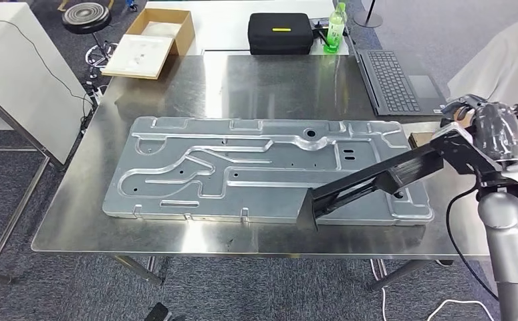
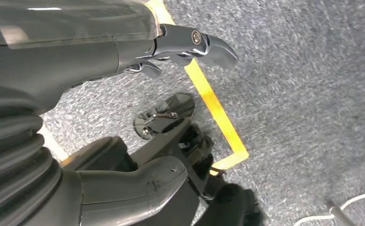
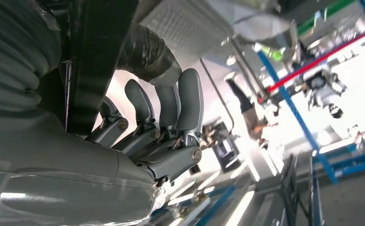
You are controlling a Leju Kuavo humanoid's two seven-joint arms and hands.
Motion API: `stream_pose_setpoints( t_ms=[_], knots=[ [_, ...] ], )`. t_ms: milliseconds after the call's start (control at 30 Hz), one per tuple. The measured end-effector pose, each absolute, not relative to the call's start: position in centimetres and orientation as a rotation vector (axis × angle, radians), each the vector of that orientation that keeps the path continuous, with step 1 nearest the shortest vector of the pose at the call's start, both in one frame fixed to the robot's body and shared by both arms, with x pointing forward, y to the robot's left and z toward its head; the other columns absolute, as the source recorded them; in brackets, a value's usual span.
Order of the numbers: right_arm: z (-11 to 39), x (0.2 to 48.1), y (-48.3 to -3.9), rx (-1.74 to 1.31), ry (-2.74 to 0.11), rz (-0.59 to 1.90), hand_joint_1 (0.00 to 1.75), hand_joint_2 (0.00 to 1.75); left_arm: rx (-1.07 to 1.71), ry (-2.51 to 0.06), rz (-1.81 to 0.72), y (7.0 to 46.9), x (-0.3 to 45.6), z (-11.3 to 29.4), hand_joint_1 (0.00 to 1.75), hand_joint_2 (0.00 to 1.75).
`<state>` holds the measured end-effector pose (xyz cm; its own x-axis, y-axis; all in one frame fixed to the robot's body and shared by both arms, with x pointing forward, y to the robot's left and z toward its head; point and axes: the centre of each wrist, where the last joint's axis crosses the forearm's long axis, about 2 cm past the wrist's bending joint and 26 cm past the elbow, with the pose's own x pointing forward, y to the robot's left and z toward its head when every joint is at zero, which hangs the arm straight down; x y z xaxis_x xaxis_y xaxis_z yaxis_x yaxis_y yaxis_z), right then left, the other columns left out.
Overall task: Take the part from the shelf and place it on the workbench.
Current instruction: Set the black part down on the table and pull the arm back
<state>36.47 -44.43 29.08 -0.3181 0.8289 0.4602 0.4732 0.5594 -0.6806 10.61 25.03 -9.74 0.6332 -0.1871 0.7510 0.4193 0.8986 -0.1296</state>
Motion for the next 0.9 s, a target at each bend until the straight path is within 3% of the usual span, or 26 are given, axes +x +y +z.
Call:
stream_pose_setpoints(
  t_ms=[533, 833, 900],
  knots=[
    [28.4, 38.9, -42.8, -0.899, -1.960, 0.712, 1.75, 1.75, -0.324, -0.819, -0.358, 25.2, 10.9, -9.7, 0.00, 1.75],
    [27.8, 39.3, -41.8, -0.990, -1.902, 0.645, 1.75, 1.75, -0.306, -0.811, -0.371, 25.5, 10.8, -9.7, 0.00, 1.75],
    [27.7, 39.3, -41.7, -0.988, -1.899, 0.644, 0.87, 0.87, -0.305, -0.811, -0.371, 25.5, 10.8, -9.7, 0.00, 1.75]
  ],
)
